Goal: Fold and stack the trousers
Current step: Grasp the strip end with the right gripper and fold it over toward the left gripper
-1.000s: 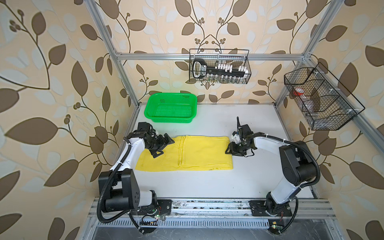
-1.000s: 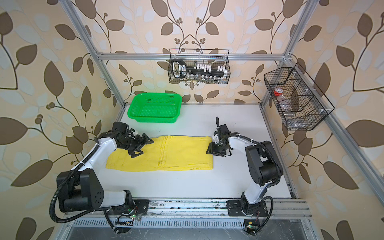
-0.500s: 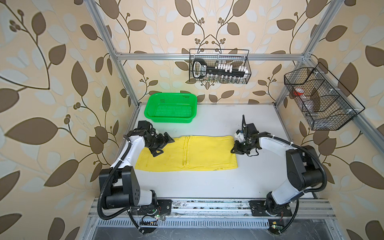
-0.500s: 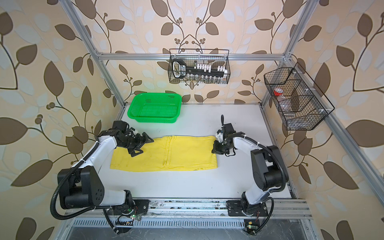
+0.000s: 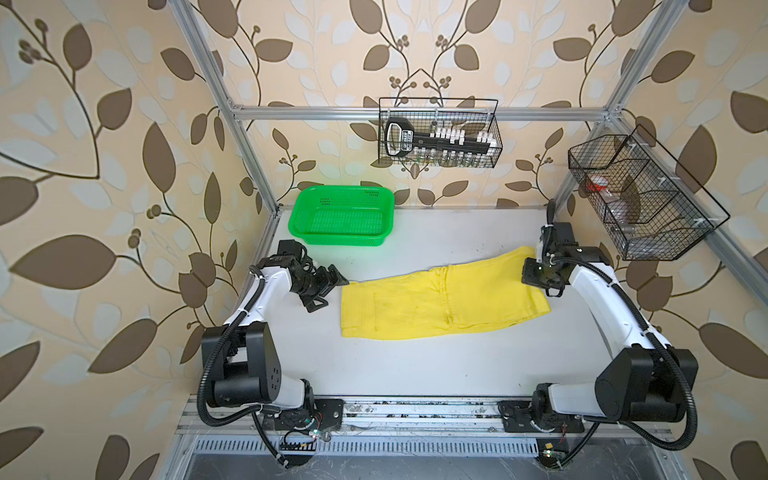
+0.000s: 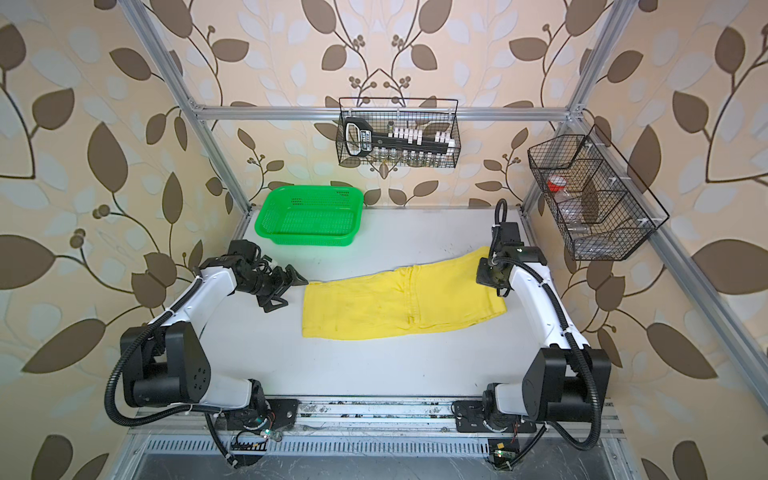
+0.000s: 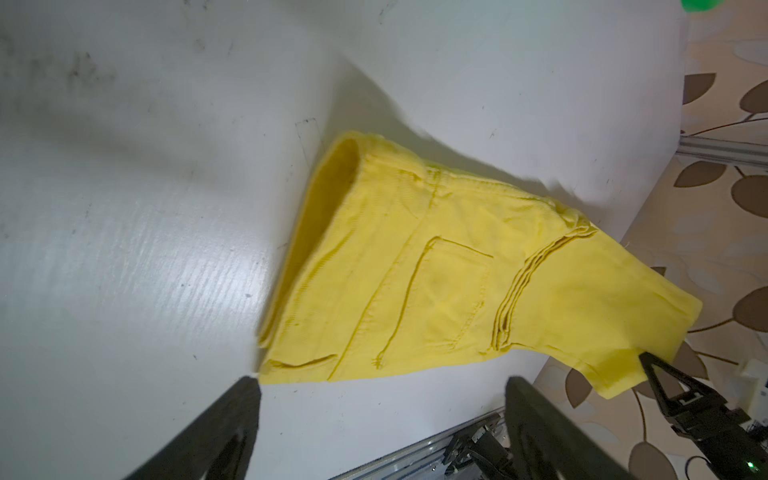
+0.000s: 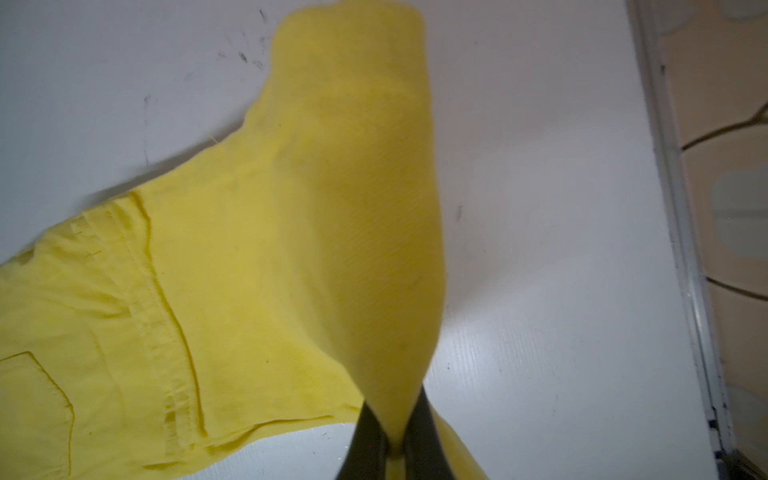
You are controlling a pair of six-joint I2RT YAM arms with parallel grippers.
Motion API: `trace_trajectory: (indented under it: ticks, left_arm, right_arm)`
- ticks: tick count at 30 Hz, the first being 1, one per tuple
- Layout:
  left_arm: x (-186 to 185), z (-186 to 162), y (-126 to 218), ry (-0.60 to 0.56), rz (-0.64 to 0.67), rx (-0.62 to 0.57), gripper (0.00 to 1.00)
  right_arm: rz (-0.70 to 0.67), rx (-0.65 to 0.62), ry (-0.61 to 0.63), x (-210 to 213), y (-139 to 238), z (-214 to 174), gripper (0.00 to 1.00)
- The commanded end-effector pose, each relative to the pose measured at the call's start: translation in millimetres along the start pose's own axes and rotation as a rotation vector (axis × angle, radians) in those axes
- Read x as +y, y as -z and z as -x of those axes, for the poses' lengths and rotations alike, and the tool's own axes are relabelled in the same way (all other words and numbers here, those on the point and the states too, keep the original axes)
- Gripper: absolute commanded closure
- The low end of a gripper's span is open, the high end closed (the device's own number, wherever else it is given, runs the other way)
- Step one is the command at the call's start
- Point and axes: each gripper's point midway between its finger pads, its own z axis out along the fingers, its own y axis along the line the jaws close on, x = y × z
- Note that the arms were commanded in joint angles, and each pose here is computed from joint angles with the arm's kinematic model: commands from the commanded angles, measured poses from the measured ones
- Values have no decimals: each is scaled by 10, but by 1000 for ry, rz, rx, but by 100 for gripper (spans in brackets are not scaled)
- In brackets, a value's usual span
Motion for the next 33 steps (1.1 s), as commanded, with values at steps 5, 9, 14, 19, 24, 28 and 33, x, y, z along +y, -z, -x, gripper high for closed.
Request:
trace_trajectory:
  ticks: [5,9,14,19,24,28,33]
  left_arm:
    - [-178,-293,-354,-25,-25,141,16]
    - [-231,-383,-515,-32,-25,172,22]
    - [-142,-412,-637,-20,2,186,30]
    - [39,-417,-663,-29,88,184,34]
    - [131,-410,-698,-11,122,175,35]
    - [194,-419,-708,-8,145,172,37]
    - [227,-434,-750,-6,144,176,42]
  right_arm:
    - [77,-47,25,311,472,71,100]
    - [213,-24,75,843,703,-130,100]
    - [357,-2,127,1559,978,-395,100]
    - [488,44,160,2281,1161,-613,100]
    - [577,115,255,2891,1159,-887,100]
    - [638,171,299,3275,1130,-1047,100]
    - [671,228,344,3637,1121,-1329,100]
